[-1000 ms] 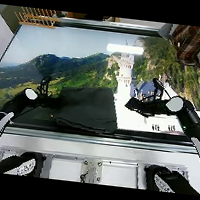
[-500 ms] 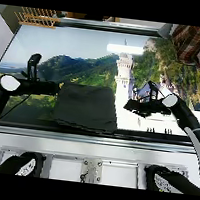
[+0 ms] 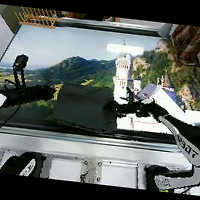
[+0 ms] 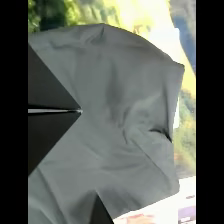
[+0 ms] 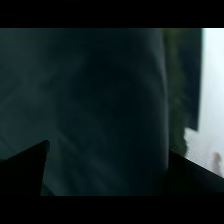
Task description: Fold the clothes and pants, and hang the long-sleeved shirts on hangers.
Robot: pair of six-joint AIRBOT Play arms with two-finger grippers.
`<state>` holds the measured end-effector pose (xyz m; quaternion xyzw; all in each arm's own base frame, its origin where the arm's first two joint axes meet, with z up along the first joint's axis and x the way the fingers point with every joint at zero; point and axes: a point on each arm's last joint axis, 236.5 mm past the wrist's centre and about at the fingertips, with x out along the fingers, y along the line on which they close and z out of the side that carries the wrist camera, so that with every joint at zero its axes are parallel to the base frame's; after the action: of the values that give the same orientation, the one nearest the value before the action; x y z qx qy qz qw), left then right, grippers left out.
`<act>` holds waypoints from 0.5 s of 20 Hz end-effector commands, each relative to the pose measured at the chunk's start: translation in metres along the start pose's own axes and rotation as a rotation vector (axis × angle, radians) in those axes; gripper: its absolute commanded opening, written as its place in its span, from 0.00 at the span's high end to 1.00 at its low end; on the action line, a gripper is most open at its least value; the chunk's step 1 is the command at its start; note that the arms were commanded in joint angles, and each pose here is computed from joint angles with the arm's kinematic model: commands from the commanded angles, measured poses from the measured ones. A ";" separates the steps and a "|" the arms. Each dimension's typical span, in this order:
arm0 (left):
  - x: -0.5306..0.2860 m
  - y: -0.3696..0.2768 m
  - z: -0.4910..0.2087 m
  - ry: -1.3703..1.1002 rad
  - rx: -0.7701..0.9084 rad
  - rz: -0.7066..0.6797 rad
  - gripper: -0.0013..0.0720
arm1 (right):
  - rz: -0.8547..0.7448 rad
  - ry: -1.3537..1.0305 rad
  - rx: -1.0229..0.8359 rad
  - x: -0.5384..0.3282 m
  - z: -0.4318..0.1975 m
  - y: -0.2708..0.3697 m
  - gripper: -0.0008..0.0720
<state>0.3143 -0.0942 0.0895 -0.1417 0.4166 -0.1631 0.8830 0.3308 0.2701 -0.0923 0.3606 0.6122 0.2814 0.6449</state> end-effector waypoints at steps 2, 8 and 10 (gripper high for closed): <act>0.004 -0.001 -0.004 0.003 -0.045 -0.015 0.96 | 0.068 -0.009 -0.103 0.026 -0.004 0.031 0.64; 0.027 -0.016 -0.017 0.089 -0.127 -0.099 0.96 | -0.139 -0.124 -0.301 -0.066 0.059 0.021 0.97; 0.036 -0.025 -0.024 0.120 -0.111 -0.115 0.96 | -0.319 -0.297 -0.287 -0.157 0.106 -0.003 0.97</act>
<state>0.3141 -0.1193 0.0673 -0.1981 0.4546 -0.1834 0.8488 0.3876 0.2283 -0.0305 0.2646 0.5356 0.3093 0.7399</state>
